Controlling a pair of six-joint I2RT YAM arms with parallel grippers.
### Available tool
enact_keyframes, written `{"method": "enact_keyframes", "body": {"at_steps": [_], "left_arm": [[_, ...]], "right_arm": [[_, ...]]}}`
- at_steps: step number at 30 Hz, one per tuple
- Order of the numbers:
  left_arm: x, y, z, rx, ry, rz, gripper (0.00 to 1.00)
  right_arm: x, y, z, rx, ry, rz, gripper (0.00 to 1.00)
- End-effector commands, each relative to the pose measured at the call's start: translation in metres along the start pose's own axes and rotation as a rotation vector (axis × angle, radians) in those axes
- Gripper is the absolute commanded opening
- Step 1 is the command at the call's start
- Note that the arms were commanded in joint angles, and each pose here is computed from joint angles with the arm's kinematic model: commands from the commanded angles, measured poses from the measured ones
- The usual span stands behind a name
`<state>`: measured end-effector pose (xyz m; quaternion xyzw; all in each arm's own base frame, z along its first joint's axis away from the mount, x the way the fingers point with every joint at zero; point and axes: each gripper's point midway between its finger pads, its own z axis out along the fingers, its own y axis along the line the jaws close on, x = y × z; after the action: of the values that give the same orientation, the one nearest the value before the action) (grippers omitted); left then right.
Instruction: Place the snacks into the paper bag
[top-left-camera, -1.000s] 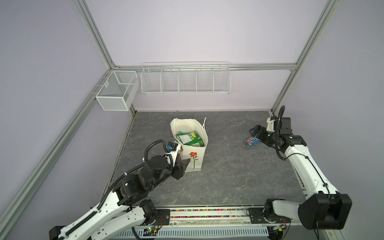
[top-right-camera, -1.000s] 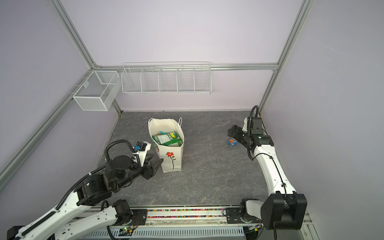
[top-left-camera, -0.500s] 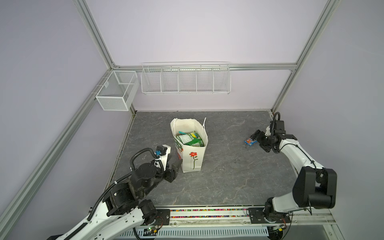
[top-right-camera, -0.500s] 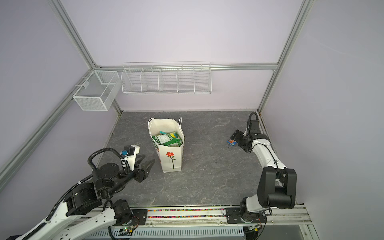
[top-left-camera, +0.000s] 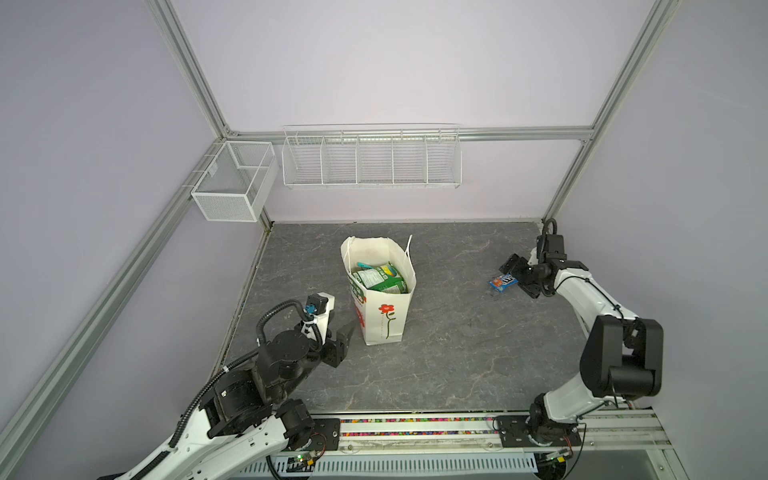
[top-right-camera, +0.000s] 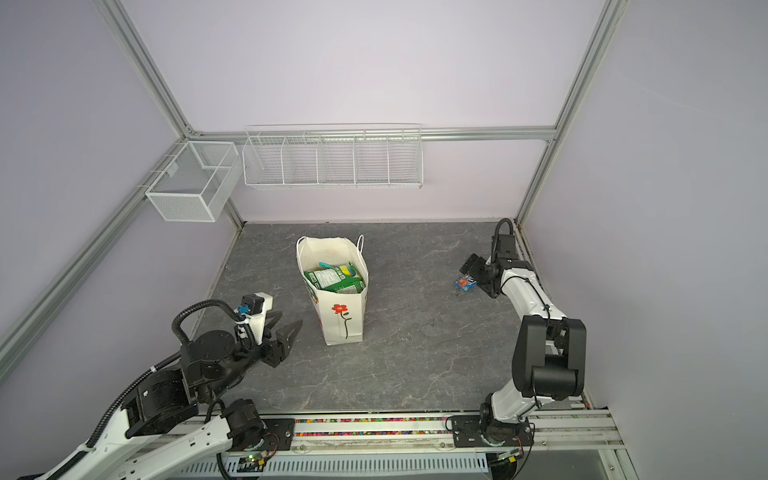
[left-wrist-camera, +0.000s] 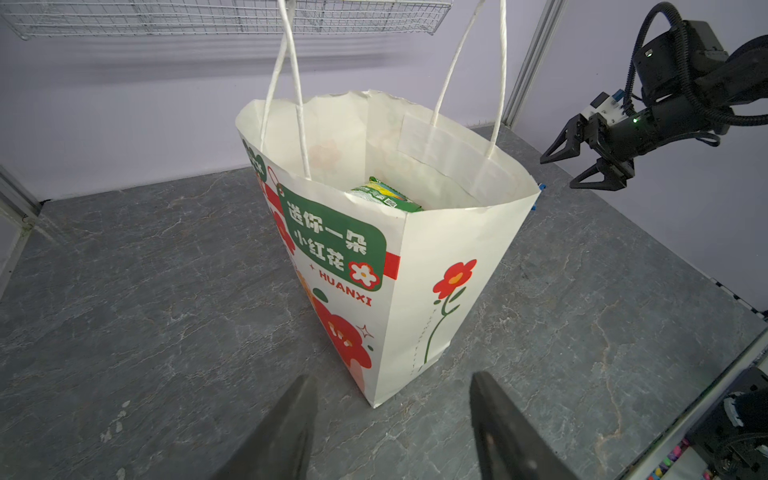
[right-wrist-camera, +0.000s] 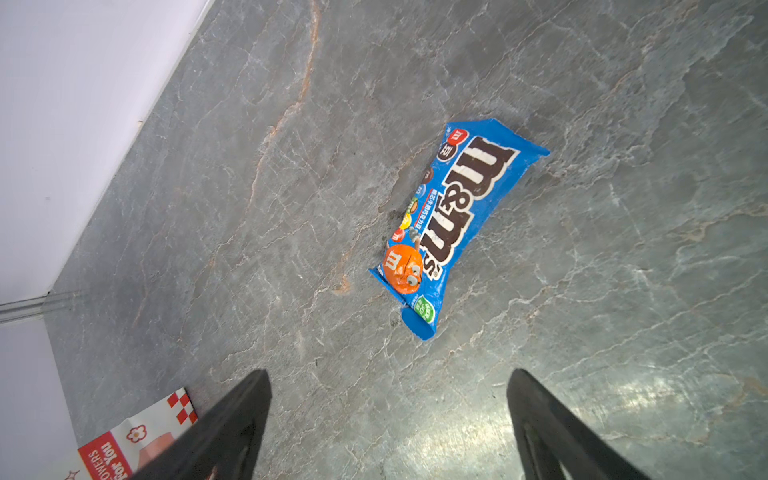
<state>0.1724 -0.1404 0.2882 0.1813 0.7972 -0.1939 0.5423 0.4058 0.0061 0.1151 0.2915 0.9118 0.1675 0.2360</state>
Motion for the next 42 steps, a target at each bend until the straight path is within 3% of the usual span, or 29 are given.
{"method": "enact_keyframes", "body": {"at_steps": [1,26,42], "left_arm": [[-0.002,0.006,-0.003,-0.026,-0.004,0.011,0.59],[0.003,0.017,0.011,-0.034,0.029,-0.066,0.58],[0.004,0.017,0.008,-0.031,0.022,-0.077,0.58]], "right_arm": [[-0.007,0.002,0.006,0.004,-0.006,-0.004,0.93],[-0.007,-0.003,0.039,0.014,0.045,0.006,1.00],[-0.005,-0.009,0.074,0.101,0.107,0.054,0.93]]}}
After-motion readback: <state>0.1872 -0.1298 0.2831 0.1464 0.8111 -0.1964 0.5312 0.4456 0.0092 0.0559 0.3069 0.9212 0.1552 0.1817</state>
